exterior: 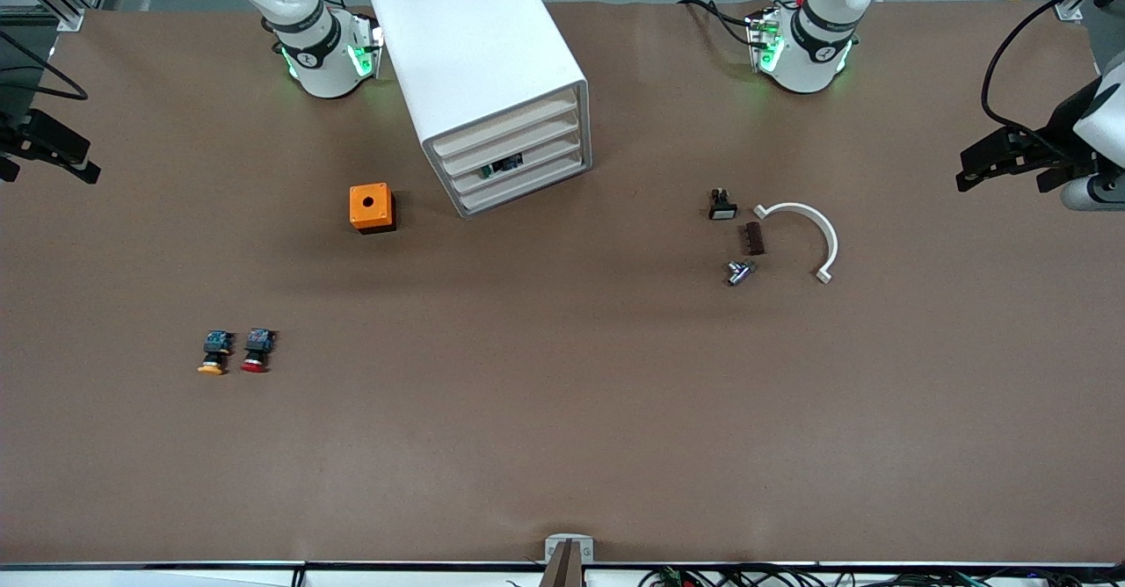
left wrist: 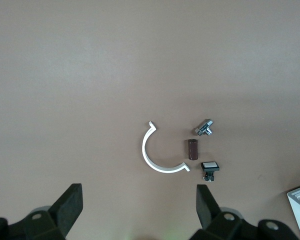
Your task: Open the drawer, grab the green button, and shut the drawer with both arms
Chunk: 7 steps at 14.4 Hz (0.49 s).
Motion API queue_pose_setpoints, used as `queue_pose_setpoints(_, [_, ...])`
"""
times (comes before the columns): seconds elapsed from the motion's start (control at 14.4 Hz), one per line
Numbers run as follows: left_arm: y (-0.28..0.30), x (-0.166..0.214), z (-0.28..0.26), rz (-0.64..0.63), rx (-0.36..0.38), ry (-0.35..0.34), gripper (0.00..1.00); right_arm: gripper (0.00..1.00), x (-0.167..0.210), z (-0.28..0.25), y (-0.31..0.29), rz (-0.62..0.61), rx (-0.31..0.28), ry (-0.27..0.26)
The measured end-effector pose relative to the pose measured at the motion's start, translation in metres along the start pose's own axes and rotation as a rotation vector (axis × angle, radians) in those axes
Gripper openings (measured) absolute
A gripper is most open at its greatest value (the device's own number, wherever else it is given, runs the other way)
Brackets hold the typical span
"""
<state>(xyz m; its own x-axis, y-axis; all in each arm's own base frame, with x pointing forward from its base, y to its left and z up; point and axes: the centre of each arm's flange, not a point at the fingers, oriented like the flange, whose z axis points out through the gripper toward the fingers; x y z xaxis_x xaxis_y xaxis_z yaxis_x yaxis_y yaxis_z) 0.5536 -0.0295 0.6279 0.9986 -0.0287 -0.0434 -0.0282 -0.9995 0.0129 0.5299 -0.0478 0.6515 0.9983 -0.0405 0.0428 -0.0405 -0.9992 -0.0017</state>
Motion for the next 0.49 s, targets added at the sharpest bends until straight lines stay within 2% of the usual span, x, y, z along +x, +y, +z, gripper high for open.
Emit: queue_pose_setpoints(0.49, [-0.0036,0.0004,0.0002,-0.009,0.0,0.0,1.0,1.0,0.0,0.0,0.0,0.0,0.0,0.0])
